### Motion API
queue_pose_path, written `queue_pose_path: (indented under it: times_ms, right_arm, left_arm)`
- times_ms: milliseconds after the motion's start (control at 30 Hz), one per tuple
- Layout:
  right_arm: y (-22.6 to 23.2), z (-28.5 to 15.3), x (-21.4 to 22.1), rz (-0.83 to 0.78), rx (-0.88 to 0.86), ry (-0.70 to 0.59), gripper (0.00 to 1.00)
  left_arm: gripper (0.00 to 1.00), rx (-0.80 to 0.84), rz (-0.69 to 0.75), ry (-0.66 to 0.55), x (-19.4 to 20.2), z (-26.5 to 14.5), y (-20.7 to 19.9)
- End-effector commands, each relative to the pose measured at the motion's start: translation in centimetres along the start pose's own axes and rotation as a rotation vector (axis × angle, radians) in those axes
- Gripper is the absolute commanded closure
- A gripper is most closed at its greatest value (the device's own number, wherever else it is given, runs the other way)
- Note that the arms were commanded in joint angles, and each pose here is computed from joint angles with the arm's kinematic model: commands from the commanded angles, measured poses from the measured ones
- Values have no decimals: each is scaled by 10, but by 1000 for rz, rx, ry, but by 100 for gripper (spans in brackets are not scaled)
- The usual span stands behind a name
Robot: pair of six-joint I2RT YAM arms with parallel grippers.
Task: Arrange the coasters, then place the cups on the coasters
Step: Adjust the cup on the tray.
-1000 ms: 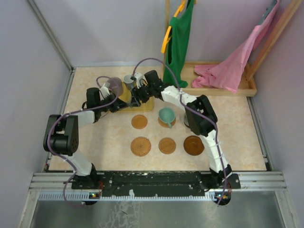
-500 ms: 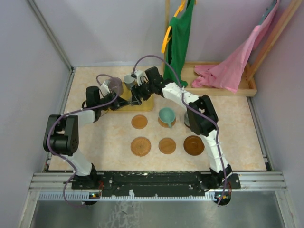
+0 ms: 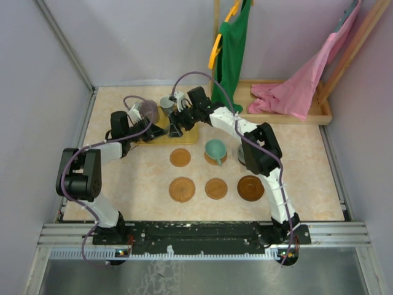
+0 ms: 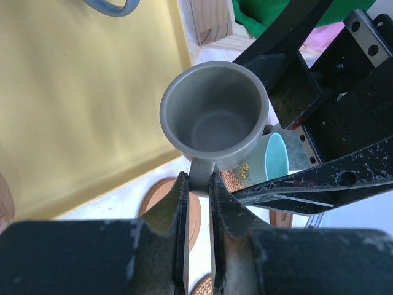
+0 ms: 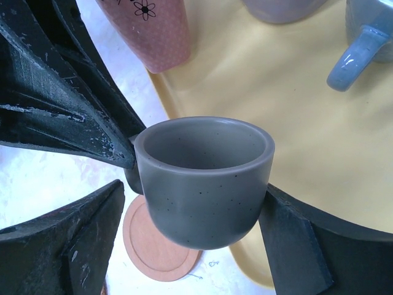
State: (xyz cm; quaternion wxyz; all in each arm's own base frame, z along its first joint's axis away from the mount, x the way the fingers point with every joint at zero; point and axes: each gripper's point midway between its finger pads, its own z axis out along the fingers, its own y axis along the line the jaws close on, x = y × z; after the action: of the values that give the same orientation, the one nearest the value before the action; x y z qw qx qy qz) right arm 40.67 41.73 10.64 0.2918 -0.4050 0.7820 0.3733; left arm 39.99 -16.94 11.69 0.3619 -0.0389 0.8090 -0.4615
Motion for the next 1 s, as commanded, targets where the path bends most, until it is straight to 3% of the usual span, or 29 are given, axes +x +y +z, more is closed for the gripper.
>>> queue_pose_path:
  times_ms: [0,400,967]
  right_arm:
    - [12,-11,-26,-46,-2,-59,14]
    - [13,-43,-42,-71,110,-109,13]
    - [77,-87,-66,-109,18,-175,12]
  left_arm:
    - [100,54,83,-54,-23,2,-20]
    - [100,18,97,-45,-23,3,-13]
    - [100,-168,222,-51,-25,21,-4]
